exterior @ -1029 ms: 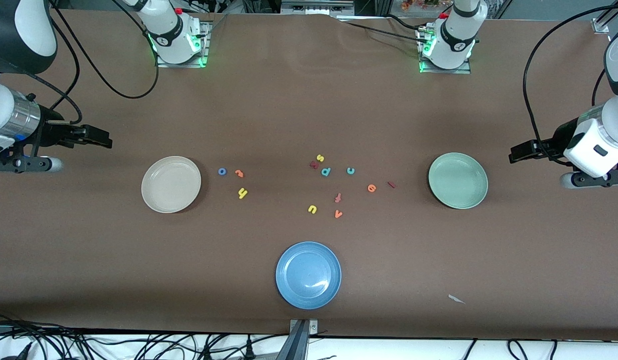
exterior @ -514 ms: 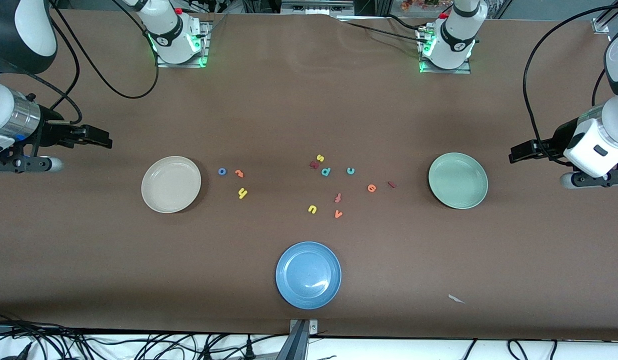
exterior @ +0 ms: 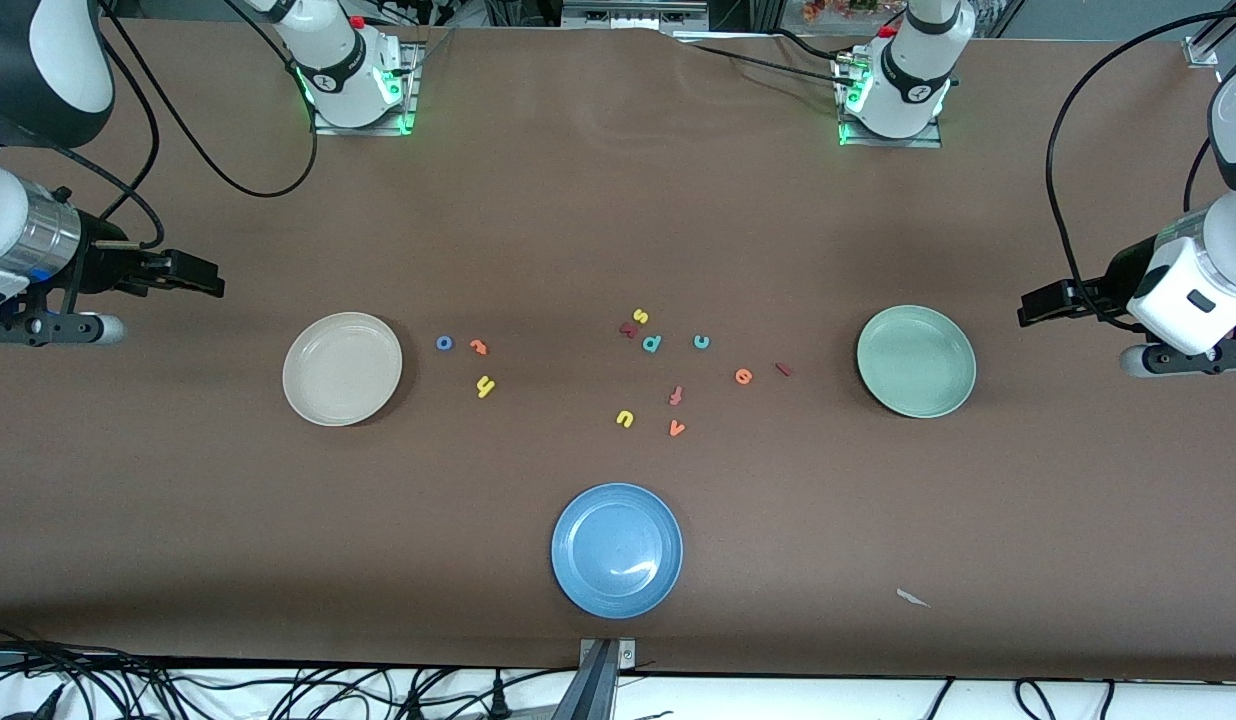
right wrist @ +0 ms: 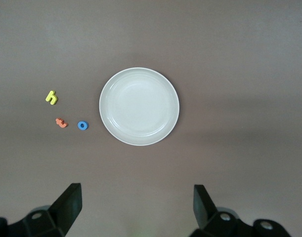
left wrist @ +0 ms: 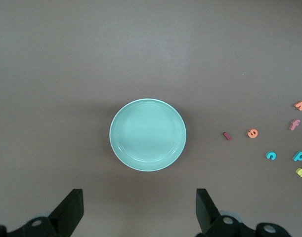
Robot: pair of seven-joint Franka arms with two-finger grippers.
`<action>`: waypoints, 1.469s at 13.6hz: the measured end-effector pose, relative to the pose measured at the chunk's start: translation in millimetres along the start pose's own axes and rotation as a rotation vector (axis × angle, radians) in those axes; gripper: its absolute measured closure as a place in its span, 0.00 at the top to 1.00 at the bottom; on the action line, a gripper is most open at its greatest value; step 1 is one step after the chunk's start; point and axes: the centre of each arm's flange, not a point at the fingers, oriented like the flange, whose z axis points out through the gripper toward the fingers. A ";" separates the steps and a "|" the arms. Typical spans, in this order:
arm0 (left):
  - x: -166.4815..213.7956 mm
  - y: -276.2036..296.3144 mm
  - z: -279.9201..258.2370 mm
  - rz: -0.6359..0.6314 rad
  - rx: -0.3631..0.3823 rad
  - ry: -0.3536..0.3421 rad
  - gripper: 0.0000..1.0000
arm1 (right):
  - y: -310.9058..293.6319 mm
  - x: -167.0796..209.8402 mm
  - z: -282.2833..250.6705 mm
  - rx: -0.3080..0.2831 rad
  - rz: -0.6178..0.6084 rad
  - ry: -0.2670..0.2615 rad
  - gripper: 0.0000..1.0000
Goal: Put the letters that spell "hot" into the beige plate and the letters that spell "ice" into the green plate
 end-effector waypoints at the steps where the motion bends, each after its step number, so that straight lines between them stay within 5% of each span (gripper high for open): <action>1: 0.0 0.2 0.0 0.000 0.000 0.000 1.00 | 0.0 1.1 -0.4 0.000 0.000 0.008 1.00; 20: -0.1 0.8 0.1 0.001 0.000 0.000 1.00 | -0.1 6.4 -3.1 0.002 0.000 0.051 1.00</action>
